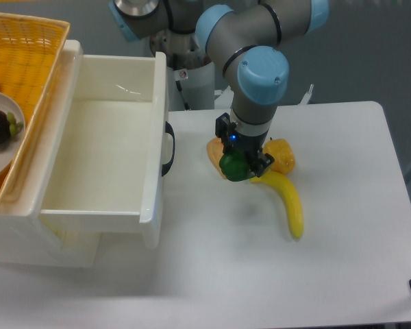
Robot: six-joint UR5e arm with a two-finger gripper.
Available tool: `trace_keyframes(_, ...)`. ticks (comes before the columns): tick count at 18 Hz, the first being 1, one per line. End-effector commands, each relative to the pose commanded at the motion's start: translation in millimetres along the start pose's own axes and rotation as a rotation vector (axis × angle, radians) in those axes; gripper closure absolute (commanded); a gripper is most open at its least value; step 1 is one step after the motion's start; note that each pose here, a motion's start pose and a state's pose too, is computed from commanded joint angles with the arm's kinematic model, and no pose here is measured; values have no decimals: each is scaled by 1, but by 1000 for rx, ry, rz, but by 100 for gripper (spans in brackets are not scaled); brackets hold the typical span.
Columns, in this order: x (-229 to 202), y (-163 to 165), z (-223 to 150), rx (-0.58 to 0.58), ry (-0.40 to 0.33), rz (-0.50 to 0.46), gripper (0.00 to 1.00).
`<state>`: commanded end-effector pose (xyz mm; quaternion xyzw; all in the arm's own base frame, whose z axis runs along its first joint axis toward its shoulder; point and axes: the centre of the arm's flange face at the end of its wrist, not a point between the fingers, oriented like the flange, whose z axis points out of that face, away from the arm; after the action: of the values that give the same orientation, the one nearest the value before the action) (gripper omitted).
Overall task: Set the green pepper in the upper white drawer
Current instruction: 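Close the gripper around the green bell pepper on the table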
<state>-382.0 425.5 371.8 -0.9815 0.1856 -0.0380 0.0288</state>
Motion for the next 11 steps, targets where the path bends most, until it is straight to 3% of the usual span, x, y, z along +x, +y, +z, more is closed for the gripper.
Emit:
trace_keyframes(4, 3, 4, -4, 3, -6, -15, 56)
trace_keyframes(11, 4, 0, -9, 28, -7, -124, 56)
